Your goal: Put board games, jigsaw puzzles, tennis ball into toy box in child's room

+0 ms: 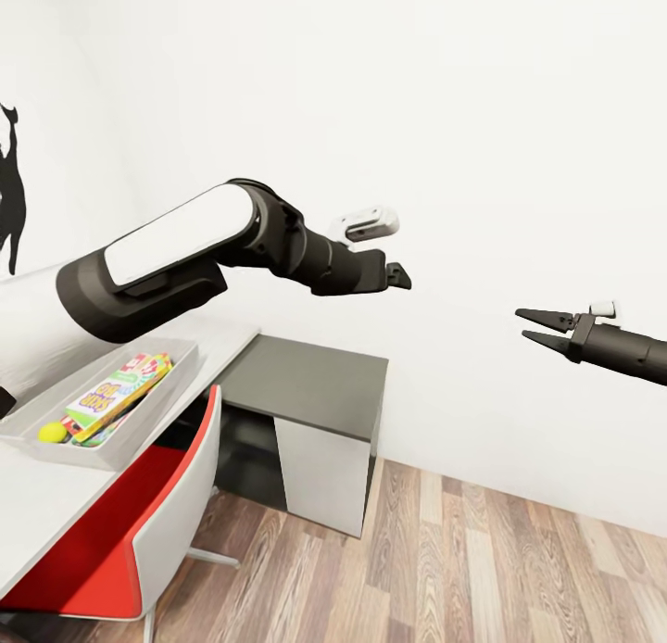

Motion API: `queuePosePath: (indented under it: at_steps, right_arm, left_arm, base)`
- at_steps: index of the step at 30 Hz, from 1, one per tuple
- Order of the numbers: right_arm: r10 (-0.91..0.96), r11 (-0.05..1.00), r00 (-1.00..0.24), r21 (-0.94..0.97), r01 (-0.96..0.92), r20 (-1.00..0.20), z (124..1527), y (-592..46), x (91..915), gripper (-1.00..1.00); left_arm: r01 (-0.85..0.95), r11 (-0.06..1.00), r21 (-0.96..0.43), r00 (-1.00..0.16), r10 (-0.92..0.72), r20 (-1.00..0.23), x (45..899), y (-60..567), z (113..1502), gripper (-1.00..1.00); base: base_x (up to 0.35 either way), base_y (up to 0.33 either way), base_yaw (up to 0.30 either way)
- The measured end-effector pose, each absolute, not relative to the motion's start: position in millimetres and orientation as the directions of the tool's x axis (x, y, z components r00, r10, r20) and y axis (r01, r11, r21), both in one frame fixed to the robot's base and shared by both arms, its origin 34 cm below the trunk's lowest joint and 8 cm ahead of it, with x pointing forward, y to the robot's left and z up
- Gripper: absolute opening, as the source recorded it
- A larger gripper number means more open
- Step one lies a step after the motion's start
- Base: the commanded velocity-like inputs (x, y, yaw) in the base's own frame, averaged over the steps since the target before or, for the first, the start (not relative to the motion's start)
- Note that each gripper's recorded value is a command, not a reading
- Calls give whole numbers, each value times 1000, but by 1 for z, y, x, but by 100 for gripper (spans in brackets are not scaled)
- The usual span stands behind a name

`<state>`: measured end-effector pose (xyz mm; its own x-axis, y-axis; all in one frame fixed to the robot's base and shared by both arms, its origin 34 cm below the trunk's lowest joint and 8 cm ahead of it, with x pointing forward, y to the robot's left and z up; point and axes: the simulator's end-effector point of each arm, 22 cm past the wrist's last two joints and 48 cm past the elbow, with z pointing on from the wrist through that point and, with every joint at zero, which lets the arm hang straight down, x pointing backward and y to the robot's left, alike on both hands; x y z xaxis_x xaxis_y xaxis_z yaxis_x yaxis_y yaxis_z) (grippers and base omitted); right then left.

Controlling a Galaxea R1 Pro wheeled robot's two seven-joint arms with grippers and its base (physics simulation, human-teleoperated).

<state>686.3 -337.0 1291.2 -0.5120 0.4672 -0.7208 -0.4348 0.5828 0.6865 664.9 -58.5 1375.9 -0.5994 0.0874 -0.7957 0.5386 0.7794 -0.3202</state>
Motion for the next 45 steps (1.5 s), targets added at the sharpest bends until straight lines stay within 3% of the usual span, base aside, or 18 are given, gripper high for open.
queuePosePath:
  at_steps: [24,45]
  right_arm:
    - [467,583,-500,679,-446,-729,1300,-337,682,100]
    - [470,583,-501,682,-442,-727,1299,-338,682,100]
  left_arm:
    - [552,777,-302,-584,102,-805,657,-59,1383,100]
    - [221,890,-400,-617,-190,-764,753,67,1385,100]
  base:
    - [0,0,0]
    - [0,0,0]
